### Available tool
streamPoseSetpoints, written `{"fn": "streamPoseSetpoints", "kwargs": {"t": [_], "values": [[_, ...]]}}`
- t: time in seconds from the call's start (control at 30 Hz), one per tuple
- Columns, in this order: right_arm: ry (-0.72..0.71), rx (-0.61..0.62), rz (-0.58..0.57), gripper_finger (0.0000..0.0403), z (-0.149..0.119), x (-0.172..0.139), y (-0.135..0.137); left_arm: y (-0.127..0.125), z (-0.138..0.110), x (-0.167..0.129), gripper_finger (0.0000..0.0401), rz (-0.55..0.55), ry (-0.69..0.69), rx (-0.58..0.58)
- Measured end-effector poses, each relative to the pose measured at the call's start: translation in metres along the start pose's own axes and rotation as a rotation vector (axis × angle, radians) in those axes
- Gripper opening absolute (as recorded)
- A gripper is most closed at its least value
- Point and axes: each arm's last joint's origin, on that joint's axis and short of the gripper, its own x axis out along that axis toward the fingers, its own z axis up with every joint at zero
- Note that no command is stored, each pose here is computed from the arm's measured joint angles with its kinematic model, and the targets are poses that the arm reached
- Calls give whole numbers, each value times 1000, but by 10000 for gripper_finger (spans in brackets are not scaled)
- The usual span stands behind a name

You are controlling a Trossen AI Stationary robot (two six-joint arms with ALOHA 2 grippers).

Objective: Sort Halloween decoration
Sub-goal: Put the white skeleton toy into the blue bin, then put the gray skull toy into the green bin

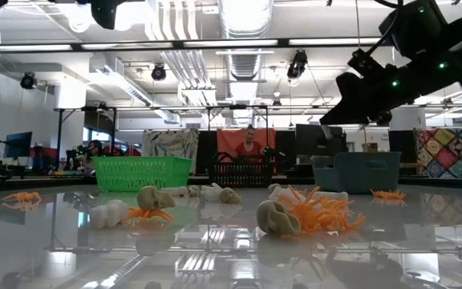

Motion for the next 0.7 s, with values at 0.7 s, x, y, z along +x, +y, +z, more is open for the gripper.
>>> {"fn": "streamPoseSetpoints", "kwargs": {"t": [0.7], "values": [[-9, 180, 176, 111, 19, 3, 12, -13, -24, 38, 100, 50, 175, -68]]}}
